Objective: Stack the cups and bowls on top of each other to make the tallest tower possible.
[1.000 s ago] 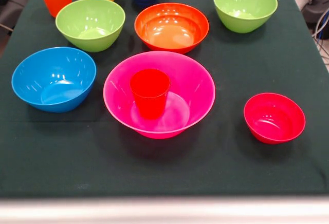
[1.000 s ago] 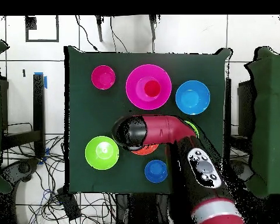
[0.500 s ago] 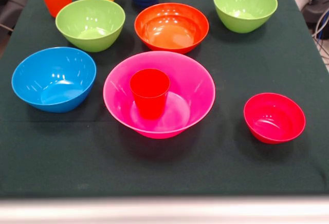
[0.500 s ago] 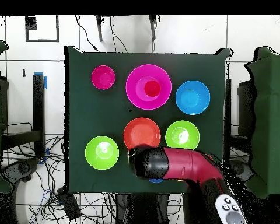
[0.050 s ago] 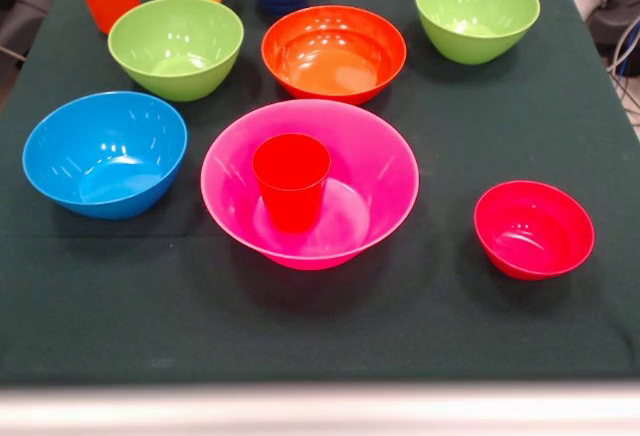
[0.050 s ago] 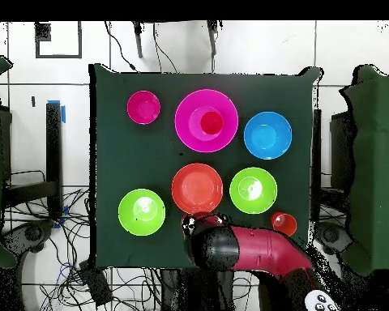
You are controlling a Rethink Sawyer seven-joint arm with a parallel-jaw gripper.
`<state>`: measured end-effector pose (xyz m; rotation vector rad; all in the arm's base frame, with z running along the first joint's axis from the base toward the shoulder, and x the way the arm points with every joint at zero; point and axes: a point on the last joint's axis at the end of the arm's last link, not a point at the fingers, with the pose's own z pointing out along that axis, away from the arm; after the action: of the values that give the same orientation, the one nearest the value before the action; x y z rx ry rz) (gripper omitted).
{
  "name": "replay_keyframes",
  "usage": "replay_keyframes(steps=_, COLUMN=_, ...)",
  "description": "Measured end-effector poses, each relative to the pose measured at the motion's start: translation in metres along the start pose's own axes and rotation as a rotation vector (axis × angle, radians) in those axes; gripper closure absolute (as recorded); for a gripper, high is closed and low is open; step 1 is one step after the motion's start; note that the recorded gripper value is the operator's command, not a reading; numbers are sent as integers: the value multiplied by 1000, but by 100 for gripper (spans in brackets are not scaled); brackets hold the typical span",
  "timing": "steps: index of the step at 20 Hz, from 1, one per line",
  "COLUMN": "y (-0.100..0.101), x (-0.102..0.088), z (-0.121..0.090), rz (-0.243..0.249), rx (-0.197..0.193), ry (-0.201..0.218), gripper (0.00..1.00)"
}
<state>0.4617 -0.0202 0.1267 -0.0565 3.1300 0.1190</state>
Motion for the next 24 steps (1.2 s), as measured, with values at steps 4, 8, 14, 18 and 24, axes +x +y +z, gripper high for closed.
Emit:
replay_keyframes(steps=4, y=-2, x=8, z=9, rz=-1, rx=5, ry=-20, gripper=0)
replay_keyframes(steps=8, y=-8, x=21, z=22, rz=8, rx=13, ry=-11, gripper=0)
replay_keyframes(steps=14, y=-14, x=41, z=40, rz=29, rx=14, ry=10, gripper=0)
replay_keyframes(steps=18, y=-13, x=49, z=46, rz=37, rx=12, ry=19, gripper=0)
replay_keyframes(steps=24, y=-12, x=59, z=54, rz=46, rx=10, ry=48, gripper=0)
